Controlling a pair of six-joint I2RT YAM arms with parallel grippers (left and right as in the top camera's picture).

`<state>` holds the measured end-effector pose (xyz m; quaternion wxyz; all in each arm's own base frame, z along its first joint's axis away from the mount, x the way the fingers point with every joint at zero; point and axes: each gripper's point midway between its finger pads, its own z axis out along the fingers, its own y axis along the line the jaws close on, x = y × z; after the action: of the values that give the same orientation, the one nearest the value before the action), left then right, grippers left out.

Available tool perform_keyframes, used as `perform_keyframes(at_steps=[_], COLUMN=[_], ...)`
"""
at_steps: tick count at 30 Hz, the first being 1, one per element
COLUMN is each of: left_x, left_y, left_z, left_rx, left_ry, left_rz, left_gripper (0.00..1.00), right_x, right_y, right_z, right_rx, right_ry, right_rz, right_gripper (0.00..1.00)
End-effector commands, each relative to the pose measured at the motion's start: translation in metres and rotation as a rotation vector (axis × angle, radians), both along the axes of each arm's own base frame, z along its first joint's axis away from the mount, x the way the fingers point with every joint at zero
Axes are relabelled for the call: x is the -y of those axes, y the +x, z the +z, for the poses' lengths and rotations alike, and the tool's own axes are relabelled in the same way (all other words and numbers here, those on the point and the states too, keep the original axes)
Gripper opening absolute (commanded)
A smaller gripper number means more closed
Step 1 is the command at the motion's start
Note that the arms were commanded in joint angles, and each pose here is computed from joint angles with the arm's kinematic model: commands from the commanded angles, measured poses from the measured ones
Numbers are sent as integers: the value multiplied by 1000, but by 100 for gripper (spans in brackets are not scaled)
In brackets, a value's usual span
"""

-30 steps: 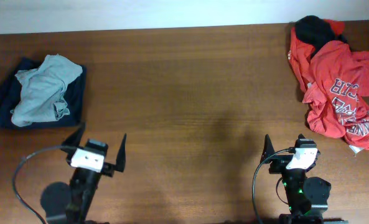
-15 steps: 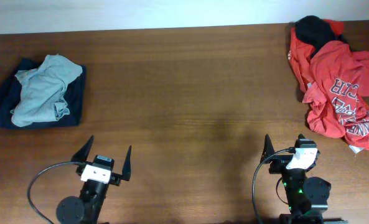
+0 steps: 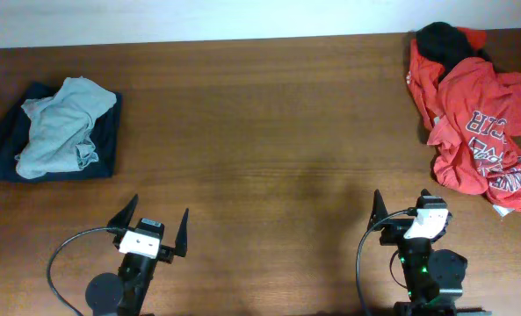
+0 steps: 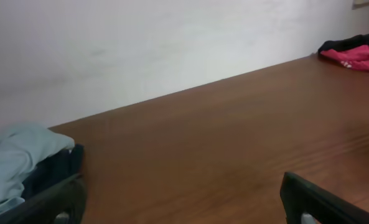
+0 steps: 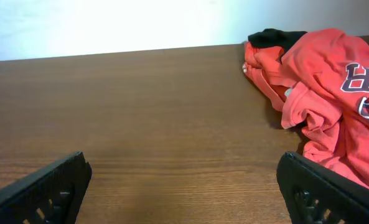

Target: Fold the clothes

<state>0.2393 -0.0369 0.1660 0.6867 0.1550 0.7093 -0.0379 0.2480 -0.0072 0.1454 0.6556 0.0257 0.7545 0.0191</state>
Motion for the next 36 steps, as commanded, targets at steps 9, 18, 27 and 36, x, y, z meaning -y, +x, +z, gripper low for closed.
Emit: perform_keyframes(at_steps=[9, 18, 27, 36], left_x=[-7, -7, -7, -7], left_y=[2, 2, 2, 2], left_z=[-2, -2, -2, -2], left_rx=[-2, 0, -1, -1], left_ry=[-9, -9, -9, -9], left_rz=[42, 42, 42, 42], left_gripper=[99, 99, 99, 99], right_x=[1, 1, 1, 1], right_y=[0, 0, 0, 0], right_z=[-4, -4, -4, -4], right_rx=[-8, -8, -8, -8], right_ry=[9, 9, 9, 9], right_rz=[-8, -7, -8, -8], right_gripper=[99, 99, 99, 99])
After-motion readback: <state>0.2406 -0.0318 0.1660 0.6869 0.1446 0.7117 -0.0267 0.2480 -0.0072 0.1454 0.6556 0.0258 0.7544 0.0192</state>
